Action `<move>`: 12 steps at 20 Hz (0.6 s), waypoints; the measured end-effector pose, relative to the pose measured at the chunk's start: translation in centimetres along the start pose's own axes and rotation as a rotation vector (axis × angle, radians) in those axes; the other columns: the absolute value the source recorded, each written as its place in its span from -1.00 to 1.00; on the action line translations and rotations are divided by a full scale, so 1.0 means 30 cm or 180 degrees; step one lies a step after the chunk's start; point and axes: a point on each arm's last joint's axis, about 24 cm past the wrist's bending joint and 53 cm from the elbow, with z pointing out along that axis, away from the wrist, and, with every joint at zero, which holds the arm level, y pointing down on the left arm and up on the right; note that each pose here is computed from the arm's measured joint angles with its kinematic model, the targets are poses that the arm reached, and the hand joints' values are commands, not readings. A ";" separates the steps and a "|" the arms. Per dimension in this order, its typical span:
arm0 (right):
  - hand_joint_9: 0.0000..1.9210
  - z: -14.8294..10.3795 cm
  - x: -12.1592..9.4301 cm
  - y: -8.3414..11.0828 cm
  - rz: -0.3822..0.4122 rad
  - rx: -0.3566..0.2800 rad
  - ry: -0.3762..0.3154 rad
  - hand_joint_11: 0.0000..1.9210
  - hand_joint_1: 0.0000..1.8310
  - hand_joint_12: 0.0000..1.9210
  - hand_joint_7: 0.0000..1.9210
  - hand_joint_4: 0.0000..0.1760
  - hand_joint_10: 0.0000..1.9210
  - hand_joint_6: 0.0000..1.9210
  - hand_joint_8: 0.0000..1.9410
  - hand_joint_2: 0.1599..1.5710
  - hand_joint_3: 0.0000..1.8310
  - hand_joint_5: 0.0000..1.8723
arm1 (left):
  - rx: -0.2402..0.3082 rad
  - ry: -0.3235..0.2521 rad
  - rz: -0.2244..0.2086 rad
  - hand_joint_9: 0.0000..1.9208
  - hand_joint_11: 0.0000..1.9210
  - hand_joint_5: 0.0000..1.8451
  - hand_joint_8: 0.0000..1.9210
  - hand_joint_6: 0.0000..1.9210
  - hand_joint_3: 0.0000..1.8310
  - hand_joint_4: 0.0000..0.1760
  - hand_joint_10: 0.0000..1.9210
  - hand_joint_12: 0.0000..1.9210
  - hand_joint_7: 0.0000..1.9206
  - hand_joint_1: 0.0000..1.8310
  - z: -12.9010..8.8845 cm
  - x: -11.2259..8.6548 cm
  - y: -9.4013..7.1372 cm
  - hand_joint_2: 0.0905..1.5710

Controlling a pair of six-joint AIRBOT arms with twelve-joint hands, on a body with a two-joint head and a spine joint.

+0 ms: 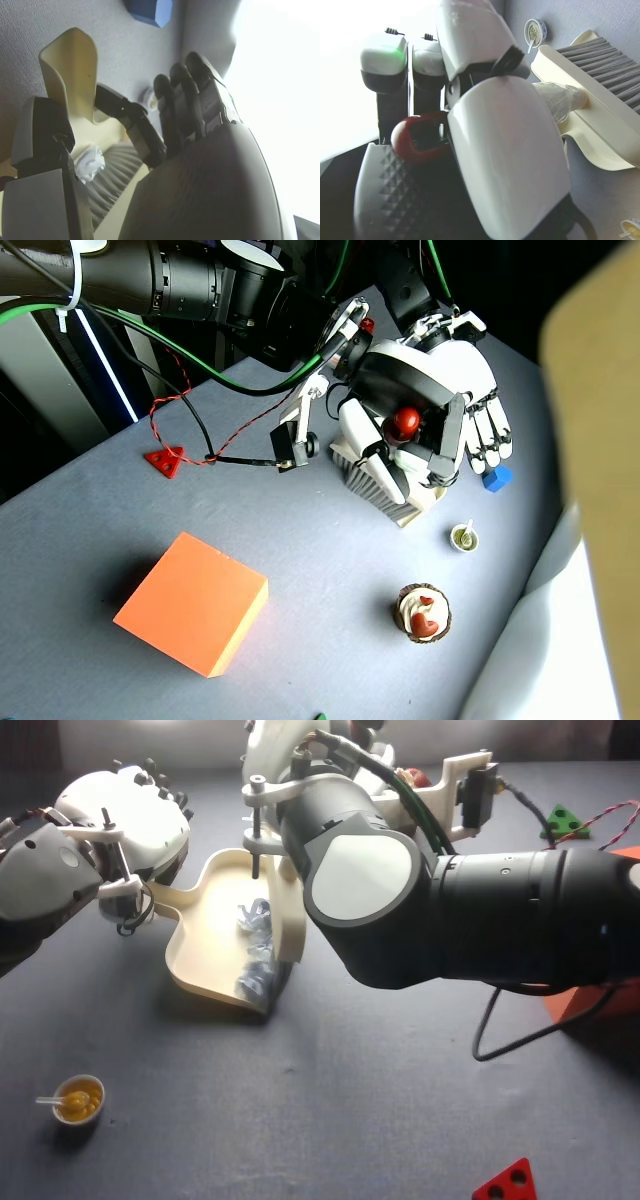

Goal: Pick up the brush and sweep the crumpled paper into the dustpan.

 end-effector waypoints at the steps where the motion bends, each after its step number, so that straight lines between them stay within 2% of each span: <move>1: 0.26 0.003 -0.006 0.004 0.0031 -0.0003 -0.0019 0.30 0.73 1.00 0.18 1.00 1.00 1.00 1.00 0.41 -1.00 0.14 | -0.0004 -0.0006 0.0001 -0.73 -0.91 0.10 -1.00 -0.04 -1.00 -1.00 -1.00 -0.54 -0.61 0.21 0.000 -0.002 0.001 0.37; 2: 0.28 0.006 -0.011 0.010 0.0049 -0.0011 -0.0041 0.31 0.73 1.00 0.21 1.00 1.00 1.00 1.00 0.42 -1.00 0.15 | -0.0004 -0.0006 0.0001 -0.74 -0.92 0.09 -1.00 -0.03 -1.00 -0.42 -0.99 -0.54 -0.63 0.17 0.000 -0.002 0.001 0.37; 3: 0.28 0.011 -0.019 0.012 0.0078 -0.0008 -0.0079 0.32 0.73 1.00 0.21 1.00 1.00 1.00 1.00 0.43 -1.00 0.15 | -0.0002 -0.0005 0.0002 -0.73 -0.92 0.09 -0.99 -0.03 -1.00 -0.25 -0.99 -0.54 -0.62 0.16 0.000 -0.001 0.000 0.37; 4: 0.27 0.009 -0.027 0.020 0.0085 -0.0014 -0.0152 0.31 0.73 1.00 0.20 1.00 1.00 1.00 1.00 0.43 -1.00 0.13 | -0.0004 -0.0007 0.0001 -0.73 -0.91 0.10 -0.99 -0.04 -1.00 -0.58 -0.99 -0.53 -0.61 0.18 0.000 -0.001 0.000 0.36; 5: 0.27 0.008 -0.035 0.025 0.0096 -0.0020 -0.0214 0.31 0.74 1.00 0.20 1.00 1.00 1.00 1.00 0.43 -1.00 0.13 | -0.0005 -0.0009 0.0002 -0.72 -0.91 0.12 -0.99 -0.07 -1.00 -0.71 -1.00 -0.53 -0.60 0.19 0.000 -0.002 0.001 0.36; 6: 0.25 0.007 -0.044 0.030 0.0117 -0.0035 -0.0266 0.30 0.74 1.00 0.18 1.00 1.00 1.00 1.00 0.43 -1.00 0.12 | -0.0004 -0.0008 0.0002 -0.71 -0.92 0.12 -1.00 -0.07 -1.00 -0.93 -0.99 -0.53 -0.61 0.20 0.000 -0.002 0.001 0.36; 7: 0.26 0.005 -0.051 0.036 0.0151 -0.0053 -0.0314 0.31 0.74 1.00 0.18 1.00 1.00 1.00 1.00 0.42 -1.00 0.12 | -0.0005 -0.0007 0.0001 -0.71 -0.92 0.12 -1.00 -0.06 -1.00 -1.00 -1.00 -0.53 -0.61 0.21 0.000 -0.002 0.001 0.36; 9: 0.28 0.001 -0.059 0.043 0.0154 -0.0073 -0.0362 0.33 0.74 1.00 0.20 1.00 1.00 1.00 1.00 0.43 -1.00 0.13 | -0.0001 0.0000 0.0002 -0.70 -0.91 0.11 -1.00 -0.06 -1.00 -0.90 -0.99 -0.52 -0.60 0.19 0.001 0.000 0.001 0.36; 12: 0.28 -0.008 -0.070 0.047 0.0153 -0.0072 -0.0392 0.33 0.73 1.00 0.20 0.99 1.00 1.00 1.00 0.43 -1.00 0.13 | -0.0001 0.0000 0.0003 -0.68 -0.91 0.13 -1.00 -0.09 -1.00 -1.00 -1.00 -0.51 -0.58 0.21 0.001 0.000 0.001 0.35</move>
